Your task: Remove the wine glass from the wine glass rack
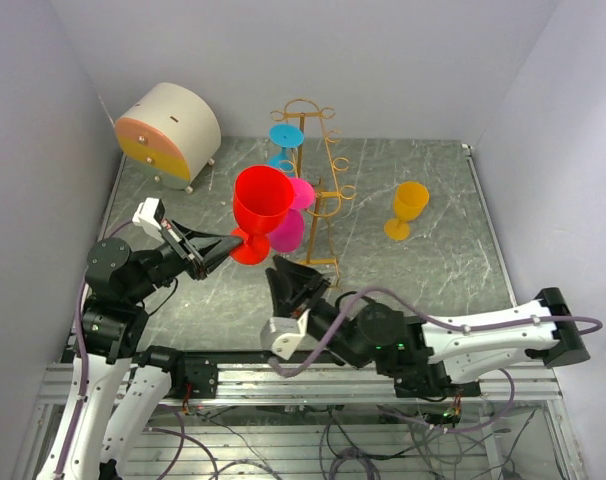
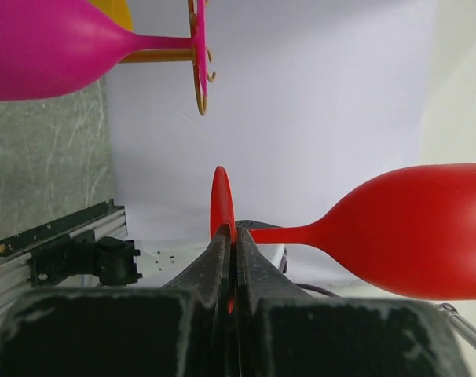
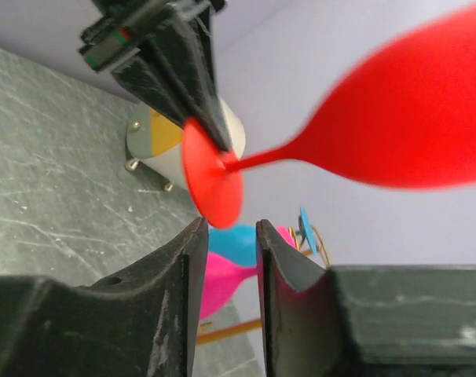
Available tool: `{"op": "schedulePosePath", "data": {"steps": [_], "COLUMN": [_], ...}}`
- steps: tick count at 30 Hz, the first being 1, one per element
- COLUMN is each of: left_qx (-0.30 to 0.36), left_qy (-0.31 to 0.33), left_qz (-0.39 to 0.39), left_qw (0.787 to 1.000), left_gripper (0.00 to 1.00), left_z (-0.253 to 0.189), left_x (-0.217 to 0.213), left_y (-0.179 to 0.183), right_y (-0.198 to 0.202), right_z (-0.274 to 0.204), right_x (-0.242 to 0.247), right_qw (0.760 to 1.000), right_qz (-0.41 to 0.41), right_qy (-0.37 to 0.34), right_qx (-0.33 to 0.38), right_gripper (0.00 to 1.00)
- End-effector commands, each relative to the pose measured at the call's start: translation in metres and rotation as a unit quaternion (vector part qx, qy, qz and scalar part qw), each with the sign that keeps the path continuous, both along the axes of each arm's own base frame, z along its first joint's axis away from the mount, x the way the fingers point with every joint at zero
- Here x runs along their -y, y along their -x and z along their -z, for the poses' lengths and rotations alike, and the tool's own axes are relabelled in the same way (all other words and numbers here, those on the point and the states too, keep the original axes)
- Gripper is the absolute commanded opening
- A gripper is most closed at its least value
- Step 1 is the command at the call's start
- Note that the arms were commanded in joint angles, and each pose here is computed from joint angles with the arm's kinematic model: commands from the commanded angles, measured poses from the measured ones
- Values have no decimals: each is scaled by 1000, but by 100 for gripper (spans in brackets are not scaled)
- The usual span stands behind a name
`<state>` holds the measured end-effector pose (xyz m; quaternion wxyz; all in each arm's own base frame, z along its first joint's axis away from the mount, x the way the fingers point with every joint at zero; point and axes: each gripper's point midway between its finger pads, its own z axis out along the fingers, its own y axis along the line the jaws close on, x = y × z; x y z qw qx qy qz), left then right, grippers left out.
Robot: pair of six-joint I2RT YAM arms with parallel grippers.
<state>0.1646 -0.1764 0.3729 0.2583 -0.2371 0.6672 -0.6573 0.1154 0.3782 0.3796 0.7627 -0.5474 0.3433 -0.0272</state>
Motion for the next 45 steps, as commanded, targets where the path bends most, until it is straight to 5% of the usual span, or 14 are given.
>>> {"op": "schedulePosePath", "data": {"steps": [1, 7, 13, 17, 23, 26, 30, 33, 36, 45], "left_qx": [58, 109, 161, 178, 190, 185, 181, 182, 183, 195], "left_qy": [-14, -68, -152, -195, -238, -263, -279, -281, -282, -277], "left_qz": [-16, -53, -97, -128, -150, -151, -144, -137, -132, -126], "left_qw": [998, 990, 970, 956, 941, 935, 932, 932, 932, 932], "left_gripper": [7, 7, 7, 7, 7, 7, 7, 7, 7, 7], "left_z": [-10, -7, -3, -3, -2, 3, 6, 5, 4, -7], "left_x": [-4, -12, -27, -40, -52, -55, -55, -52, -50, -46], "left_y": [-3, -10, -11, -8, -5, -8, -12, -15, -19, -26], "right_y": [-9, -25, -45, -93, -150, -153, -127, -97, -77, -73], "right_z": [-18, -41, -67, -78, -101, -114, -127, -129, -125, -93], "right_x": [50, 102, 120, 131, 132, 118, 93, 75, 66, 55], "right_qw": [991, 945, 909, 879, 839, 828, 824, 812, 800, 786], "right_qz": [57, 148, 213, 256, 206, 145, 44, -38, -85, -84], "right_qy": [-77, -167, -216, -252, -288, -285, -252, -215, -185, -139], "right_qx": [-98, -237, -285, -314, -413, -461, -506, -541, -565, -597], "right_gripper": [33, 35, 35, 35, 27, 0, 0, 30, 47, 51]}}
